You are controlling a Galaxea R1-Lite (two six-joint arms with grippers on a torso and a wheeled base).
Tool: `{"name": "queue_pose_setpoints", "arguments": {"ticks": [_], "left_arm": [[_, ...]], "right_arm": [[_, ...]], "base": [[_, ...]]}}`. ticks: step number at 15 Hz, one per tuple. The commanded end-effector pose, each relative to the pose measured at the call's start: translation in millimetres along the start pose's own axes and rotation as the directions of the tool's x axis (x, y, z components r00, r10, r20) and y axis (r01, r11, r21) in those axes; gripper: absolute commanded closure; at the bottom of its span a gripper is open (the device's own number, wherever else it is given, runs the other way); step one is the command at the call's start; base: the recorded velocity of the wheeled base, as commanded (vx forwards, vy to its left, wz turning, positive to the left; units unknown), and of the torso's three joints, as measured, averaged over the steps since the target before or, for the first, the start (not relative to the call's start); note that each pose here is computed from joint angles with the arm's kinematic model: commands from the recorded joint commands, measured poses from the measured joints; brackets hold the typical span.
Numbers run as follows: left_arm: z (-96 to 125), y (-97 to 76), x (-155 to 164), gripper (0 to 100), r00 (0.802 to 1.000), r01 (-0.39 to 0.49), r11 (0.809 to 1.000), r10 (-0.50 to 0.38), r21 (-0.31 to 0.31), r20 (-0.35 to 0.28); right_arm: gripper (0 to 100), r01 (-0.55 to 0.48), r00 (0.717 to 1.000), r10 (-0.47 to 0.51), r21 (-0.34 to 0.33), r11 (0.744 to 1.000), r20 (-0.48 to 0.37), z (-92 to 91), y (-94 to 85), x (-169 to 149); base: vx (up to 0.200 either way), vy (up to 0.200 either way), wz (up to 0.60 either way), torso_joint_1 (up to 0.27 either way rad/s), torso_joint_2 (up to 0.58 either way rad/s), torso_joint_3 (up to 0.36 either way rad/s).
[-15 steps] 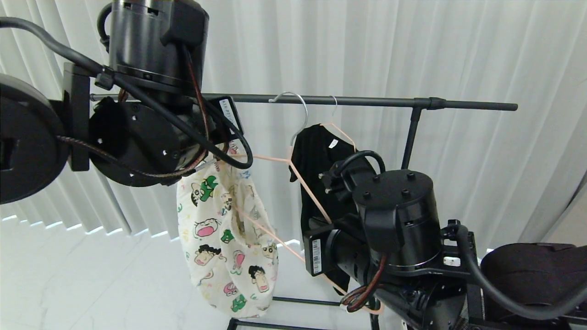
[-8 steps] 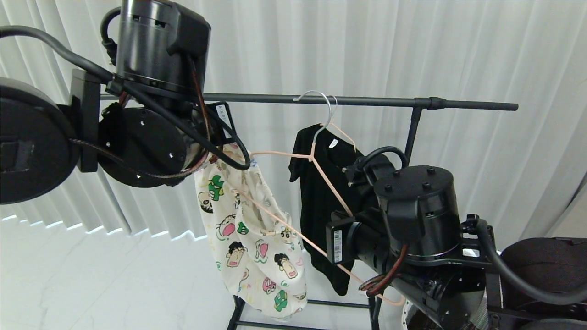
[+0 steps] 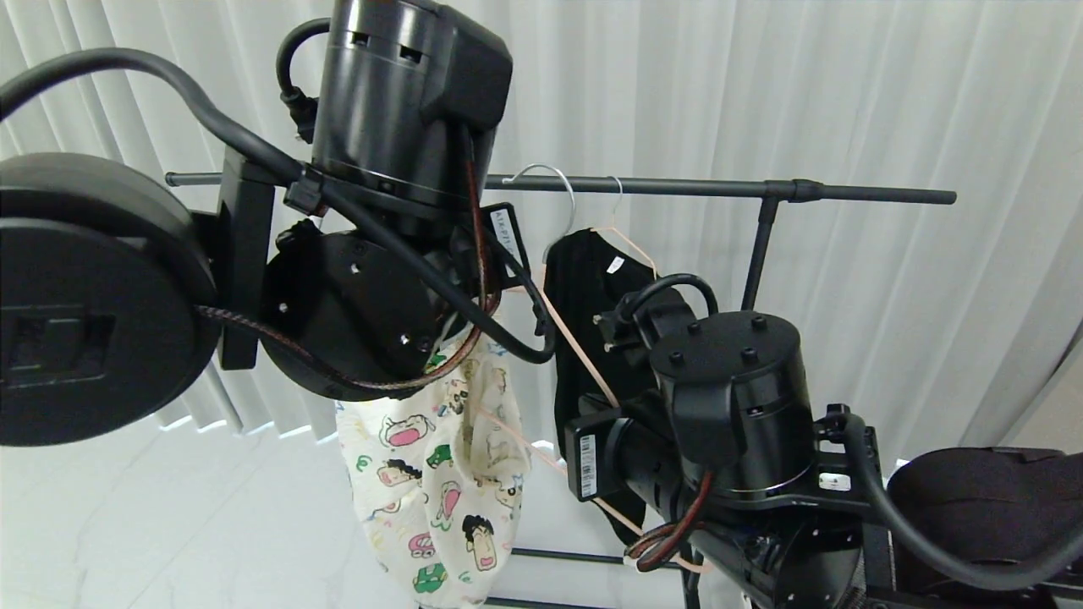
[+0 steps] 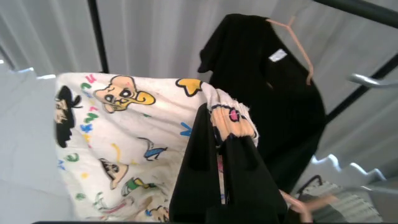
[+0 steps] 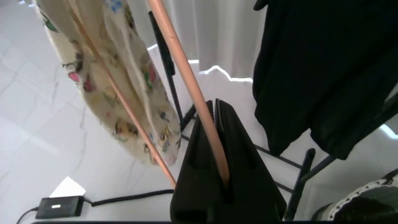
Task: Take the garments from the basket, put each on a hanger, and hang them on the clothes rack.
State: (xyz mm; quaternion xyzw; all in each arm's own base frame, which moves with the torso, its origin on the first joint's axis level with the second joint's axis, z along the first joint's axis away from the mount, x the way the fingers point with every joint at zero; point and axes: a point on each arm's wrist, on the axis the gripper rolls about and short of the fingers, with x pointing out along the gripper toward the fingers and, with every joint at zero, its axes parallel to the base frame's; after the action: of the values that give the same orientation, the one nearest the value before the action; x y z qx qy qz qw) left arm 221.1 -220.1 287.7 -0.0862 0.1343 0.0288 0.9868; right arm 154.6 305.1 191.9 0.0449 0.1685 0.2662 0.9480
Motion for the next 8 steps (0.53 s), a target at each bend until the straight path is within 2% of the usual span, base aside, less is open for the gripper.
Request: {"name": "queue_pose_setpoints", "arguments": {"ticks": [1,3,8], "left_arm": [[-0.5,-7.0,-2.5,100,1.0,0.022,1.0,-0.022,-0.002,0.001],[4.0,-11.5,-7.4,100,0.999,0.046,0.999,-0.045,-0.027,0.011],[4.5,-15.8,-15.2,100,0.997,0.073,0.997,-0.073,-0.028,0.012]], "right_arm": [[100,0.001,1.0,-0.001,-0.003,1.0,-0.006,-2.8,3.0,5.6],[100,0.002,1.0,-0.002,-0.003,1.0,-0.009,-4.5,5.4,10.3],[100,0.01,1.0,-0.01,0.0,1.0,-0.006,-3.7,5.3,16.2]], "base": [[0.0,0.0,0.0,0.0,0.0,0.0],[0.0,0.0,0.0,0.0,0.0,0.0],[0.0,0.0,0.0,0.0,0.0,0.0]]}}
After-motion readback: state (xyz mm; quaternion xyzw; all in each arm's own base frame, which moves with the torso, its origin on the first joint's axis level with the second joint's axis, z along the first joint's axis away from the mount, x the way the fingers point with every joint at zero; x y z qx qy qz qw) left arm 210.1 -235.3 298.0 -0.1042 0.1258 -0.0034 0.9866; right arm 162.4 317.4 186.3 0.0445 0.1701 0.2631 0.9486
